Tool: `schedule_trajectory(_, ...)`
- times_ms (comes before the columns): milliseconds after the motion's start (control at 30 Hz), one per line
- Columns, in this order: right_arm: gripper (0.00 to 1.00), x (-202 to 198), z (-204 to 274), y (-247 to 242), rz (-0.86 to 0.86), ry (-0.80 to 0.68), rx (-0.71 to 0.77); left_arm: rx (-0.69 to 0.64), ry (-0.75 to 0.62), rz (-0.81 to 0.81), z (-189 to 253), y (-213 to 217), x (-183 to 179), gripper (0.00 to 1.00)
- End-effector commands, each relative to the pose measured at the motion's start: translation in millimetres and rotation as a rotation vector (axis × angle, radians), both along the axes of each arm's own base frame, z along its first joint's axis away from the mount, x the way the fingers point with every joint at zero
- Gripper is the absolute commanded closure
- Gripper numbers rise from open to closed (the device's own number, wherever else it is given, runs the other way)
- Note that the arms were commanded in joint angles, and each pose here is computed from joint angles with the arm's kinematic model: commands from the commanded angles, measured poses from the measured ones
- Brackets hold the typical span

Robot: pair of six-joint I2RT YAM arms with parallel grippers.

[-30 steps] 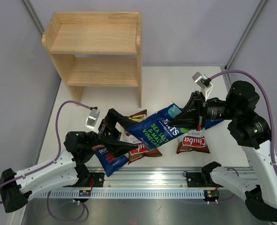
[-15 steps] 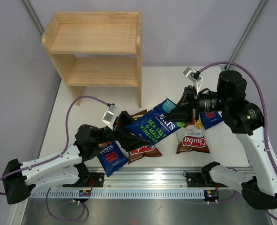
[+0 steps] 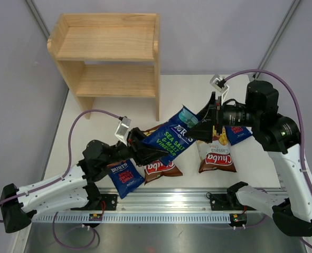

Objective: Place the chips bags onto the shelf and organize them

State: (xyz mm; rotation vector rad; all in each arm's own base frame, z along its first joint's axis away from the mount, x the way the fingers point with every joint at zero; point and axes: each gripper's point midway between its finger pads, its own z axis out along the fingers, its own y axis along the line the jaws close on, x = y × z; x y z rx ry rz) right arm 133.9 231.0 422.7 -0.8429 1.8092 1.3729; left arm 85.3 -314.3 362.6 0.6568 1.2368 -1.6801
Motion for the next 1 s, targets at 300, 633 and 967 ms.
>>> schedule_trajectory(300, 0.0, 49, 57, -124, -0.93, -0.231, -0.017, -0.051, 0.302, 0.517, 111, 100, 111, 1.0)
schedule_trajectory(633, 0.01, 51, 30, -107, -0.862, -0.184, -0.005, -0.16, 0.645, 0.574, 141, 186, 215, 1.0)
schedule_trajectory(967, 0.01, 52, 19, -109, -0.863, -0.215, -0.009, -0.197, 0.74, 0.643, 143, 241, 289, 0.98)
